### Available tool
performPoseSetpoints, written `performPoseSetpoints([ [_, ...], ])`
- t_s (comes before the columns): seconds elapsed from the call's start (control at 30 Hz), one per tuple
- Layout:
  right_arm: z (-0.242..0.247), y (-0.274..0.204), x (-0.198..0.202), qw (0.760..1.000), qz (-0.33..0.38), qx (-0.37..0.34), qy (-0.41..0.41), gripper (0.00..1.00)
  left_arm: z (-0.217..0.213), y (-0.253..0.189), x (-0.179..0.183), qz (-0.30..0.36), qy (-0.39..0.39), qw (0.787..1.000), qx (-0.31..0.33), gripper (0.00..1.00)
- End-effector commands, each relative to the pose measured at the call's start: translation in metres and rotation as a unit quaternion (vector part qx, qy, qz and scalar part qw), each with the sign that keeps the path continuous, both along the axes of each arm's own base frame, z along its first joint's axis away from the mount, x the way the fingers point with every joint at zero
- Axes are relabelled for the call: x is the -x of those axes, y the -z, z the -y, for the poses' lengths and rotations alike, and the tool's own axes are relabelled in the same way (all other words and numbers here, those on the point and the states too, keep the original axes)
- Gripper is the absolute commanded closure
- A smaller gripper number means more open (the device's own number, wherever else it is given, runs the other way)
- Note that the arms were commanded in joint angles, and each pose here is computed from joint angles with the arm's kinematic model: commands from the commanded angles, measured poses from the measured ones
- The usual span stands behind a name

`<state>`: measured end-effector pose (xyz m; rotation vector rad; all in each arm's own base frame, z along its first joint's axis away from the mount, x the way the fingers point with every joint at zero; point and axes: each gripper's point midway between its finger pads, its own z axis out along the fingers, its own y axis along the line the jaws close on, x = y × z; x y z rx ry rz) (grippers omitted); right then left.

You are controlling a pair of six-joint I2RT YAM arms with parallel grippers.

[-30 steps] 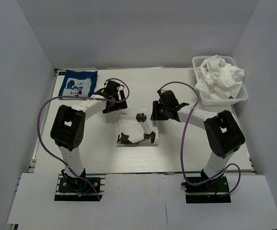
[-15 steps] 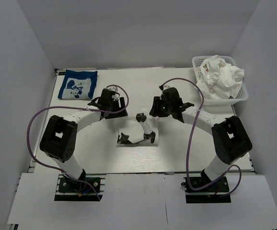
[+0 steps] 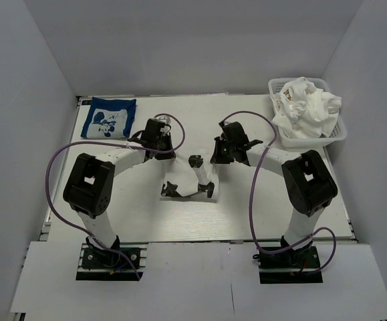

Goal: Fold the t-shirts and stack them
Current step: Fold the long partially folded tshirt into a neat square

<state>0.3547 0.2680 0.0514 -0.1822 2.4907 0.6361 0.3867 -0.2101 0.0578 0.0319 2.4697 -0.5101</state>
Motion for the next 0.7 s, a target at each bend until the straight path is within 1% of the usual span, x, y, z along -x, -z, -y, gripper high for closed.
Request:
performPoseSetpoints([
  [0.0,-0.013,-0.042,-0.016,0.998,0.057,-0.040,-0.011,1.00,-0.007,-0.026,-0.025,0.045,-0.027,0.999,-0.015,1.00],
  [0.03,-0.011,-0.045,-0.015,0.997,0.068,-0.044,-0.008,1.00,-0.011,-0.032,-0.025,0.052,-0.036,0.998,-0.023,1.00],
  [0.1,-0.006,-0.066,-0.013,0.994,0.098,-0.052,-0.002,1.00,-0.015,-0.045,-0.022,0.063,-0.040,0.997,-0.021,1.00],
  [0.13,-0.002,-0.066,-0.009,0.994,0.097,-0.051,0.001,1.00,-0.019,-0.043,-0.013,0.060,-0.040,0.997,-0.023,1.00],
  [0.17,0.000,-0.079,-0.007,0.992,0.113,-0.057,0.001,1.00,-0.020,-0.065,-0.009,0.085,-0.044,0.995,-0.007,1.00],
  [0.27,0.007,-0.090,0.008,0.991,0.120,-0.066,-0.002,1.00,-0.027,-0.075,0.010,0.097,-0.049,0.994,-0.004,1.00],
  [0.3,0.007,-0.096,0.012,0.990,0.124,-0.072,-0.008,1.00,-0.026,-0.090,0.016,0.115,-0.046,0.992,0.006,1.00],
  [0.33,0.006,-0.099,0.016,0.989,0.125,-0.077,-0.011,1.00,-0.023,-0.088,0.024,0.108,-0.033,0.993,0.015,1.00],
  [0.4,0.006,-0.101,0.023,0.989,0.122,-0.085,-0.020,1.00,-0.024,-0.092,0.027,0.113,-0.033,0.993,0.018,1.00],
  [0.47,0.007,-0.102,0.023,0.989,0.121,-0.088,-0.016,1.00,-0.027,-0.092,0.026,0.116,-0.040,0.992,0.012,1.00],
  [0.53,0.012,-0.100,0.012,0.989,0.128,-0.067,0.006,1.00,-0.028,-0.093,0.013,0.118,-0.048,0.992,0.012,1.00],
  [0.57,0.016,-0.087,0.010,0.993,0.104,-0.046,0.016,1.00,-0.028,-0.080,0.008,0.105,-0.052,0.993,0.000,1.00],
  [0.6,0.017,-0.092,0.001,0.993,0.109,-0.040,0.026,1.00,-0.028,-0.083,-0.002,0.110,-0.060,0.992,-0.004,1.00],
  [0.63,0.026,-0.087,-0.008,0.993,0.109,-0.015,0.052,1.00,-0.031,-0.078,-0.010,0.106,-0.068,0.992,-0.011,1.00],
  [0.67,0.028,-0.065,-0.016,0.995,0.084,0.007,0.058,1.00,-0.033,-0.055,-0.014,0.076,-0.080,0.993,-0.029,1.00],
])
